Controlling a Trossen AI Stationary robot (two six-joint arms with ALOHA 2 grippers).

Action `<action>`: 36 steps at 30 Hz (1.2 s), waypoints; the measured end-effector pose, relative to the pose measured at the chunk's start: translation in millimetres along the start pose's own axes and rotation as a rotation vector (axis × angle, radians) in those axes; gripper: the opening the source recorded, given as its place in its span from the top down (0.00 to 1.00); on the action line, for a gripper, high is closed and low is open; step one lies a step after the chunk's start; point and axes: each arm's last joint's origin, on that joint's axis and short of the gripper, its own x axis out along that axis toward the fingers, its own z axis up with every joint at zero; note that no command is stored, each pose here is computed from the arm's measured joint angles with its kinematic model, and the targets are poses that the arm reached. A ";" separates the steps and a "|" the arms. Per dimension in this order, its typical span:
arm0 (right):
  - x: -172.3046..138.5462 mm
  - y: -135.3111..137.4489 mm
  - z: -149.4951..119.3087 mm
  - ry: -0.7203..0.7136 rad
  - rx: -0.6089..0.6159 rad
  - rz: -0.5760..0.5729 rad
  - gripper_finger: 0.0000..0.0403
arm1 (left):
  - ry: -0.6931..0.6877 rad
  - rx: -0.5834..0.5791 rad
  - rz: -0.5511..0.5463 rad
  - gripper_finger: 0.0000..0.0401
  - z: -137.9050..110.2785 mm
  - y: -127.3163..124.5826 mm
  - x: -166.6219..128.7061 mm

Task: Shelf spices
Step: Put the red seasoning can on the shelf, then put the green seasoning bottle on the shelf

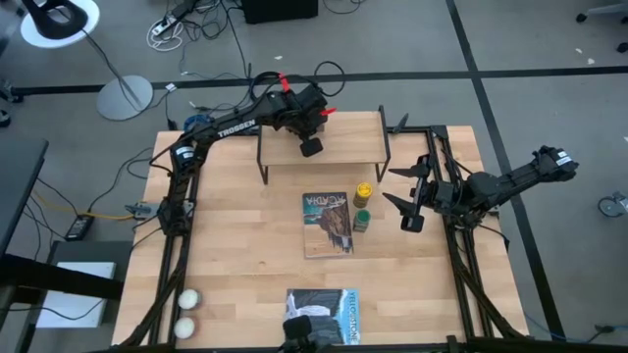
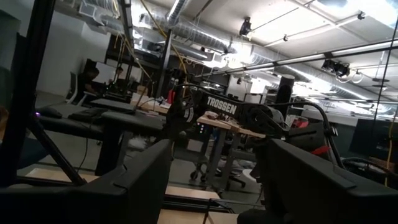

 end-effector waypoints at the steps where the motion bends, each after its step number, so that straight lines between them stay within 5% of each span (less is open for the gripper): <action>1: 0.0 0.0 0.0 0.000 0.000 0.000 0.33 | 0.008 0.001 -0.001 1.00 -0.8 -0.2 0.0; 21: 0.0 0.0 0.0 0.000 0.000 0.000 0.33 | -0.008 -0.032 -0.020 1.00 0.1 1.6 0.4; 30: 0.0 0.4 -0.8 0.007 -0.005 0.004 0.33 | -0.072 0.063 -0.131 1.00 12.5 -49.9 -10.0; 36: 0.0 0.4 -1.0 0.010 -0.007 0.002 0.33 | -0.153 0.142 -0.310 0.98 20.6 -94.5 -21.9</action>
